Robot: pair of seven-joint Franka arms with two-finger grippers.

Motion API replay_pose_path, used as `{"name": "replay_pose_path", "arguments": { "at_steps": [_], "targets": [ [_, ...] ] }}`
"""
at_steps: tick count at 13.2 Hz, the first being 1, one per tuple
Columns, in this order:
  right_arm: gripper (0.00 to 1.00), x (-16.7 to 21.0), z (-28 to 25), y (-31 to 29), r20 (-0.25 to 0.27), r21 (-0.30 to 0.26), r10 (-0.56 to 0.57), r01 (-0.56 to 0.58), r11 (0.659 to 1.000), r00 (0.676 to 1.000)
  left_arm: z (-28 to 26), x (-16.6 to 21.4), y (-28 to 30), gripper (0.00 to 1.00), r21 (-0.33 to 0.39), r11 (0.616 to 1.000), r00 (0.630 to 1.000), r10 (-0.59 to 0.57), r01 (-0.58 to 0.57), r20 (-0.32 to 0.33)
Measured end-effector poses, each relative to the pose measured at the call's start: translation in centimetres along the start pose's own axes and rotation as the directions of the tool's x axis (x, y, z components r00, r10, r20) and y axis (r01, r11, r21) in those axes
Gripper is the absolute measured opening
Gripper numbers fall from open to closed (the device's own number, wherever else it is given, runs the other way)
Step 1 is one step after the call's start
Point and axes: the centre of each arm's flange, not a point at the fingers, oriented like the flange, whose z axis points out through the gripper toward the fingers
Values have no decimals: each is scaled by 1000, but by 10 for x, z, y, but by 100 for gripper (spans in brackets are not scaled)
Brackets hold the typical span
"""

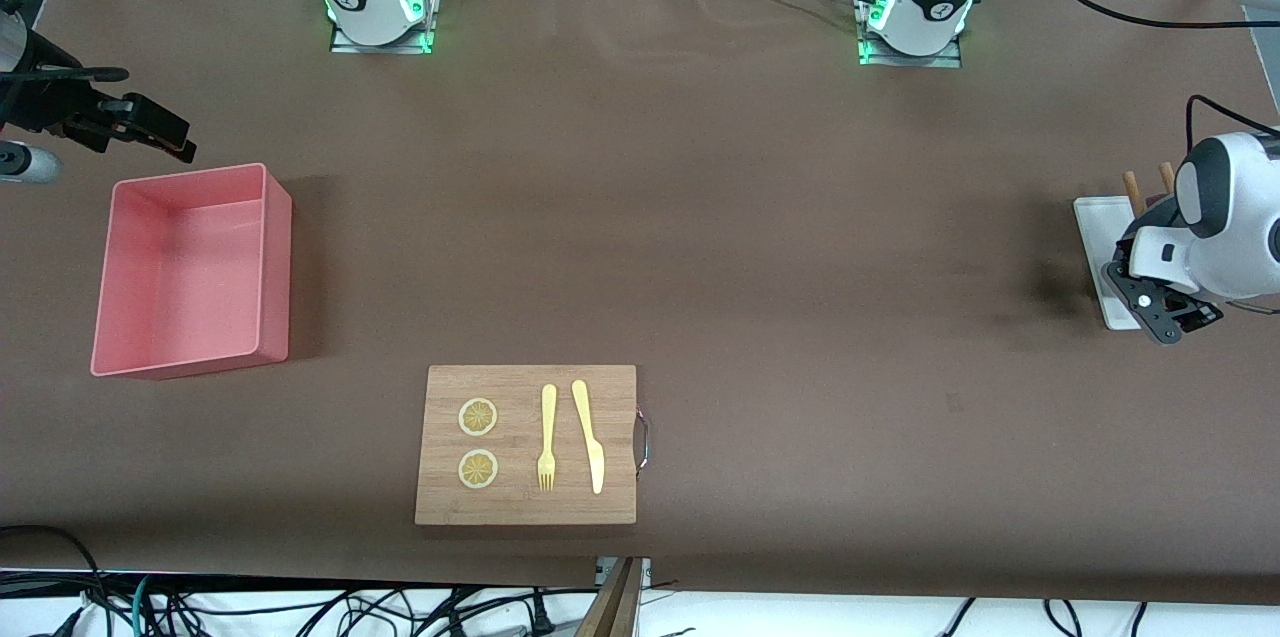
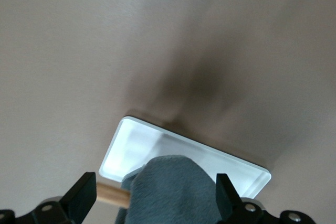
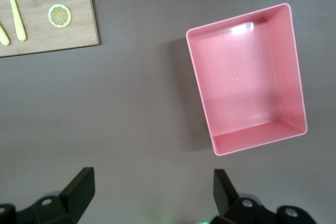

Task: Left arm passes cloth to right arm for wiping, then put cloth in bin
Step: 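Grasp the grey cloth with the left gripper and lift it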

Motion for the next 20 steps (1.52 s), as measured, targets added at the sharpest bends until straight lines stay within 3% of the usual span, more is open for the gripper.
{"name": "replay_pose_path", "arguments": {
  "at_steps": [8,10,11,16,17,20],
  "targets": [
    [100,0,0,0,0,0,0,0,1000,1000,24,-6,1,95,-11,1000,1000,17,-17,-8],
    [100,0,0,0,0,0,0,0,1000,1000,30,-9,0,76,-16,999,999,36,-36,-8],
    [100,0,0,0,0,0,0,0,1000,1000,30,-9,0,61,-16,999,999,49,-49,-9],
    [100,0,0,0,0,0,0,0,1000,1000,15,-5,-5,7,9,993,993,115,-115,-15],
    [100,0,0,0,0,0,0,0,1000,1000,4,-1,-6,2,16,992,992,128,-128,-17],
    [100,0,0,0,0,0,0,0,1000,1000,-53,23,-9,2,-6,987,987,162,-162,-9]
  ]
}}
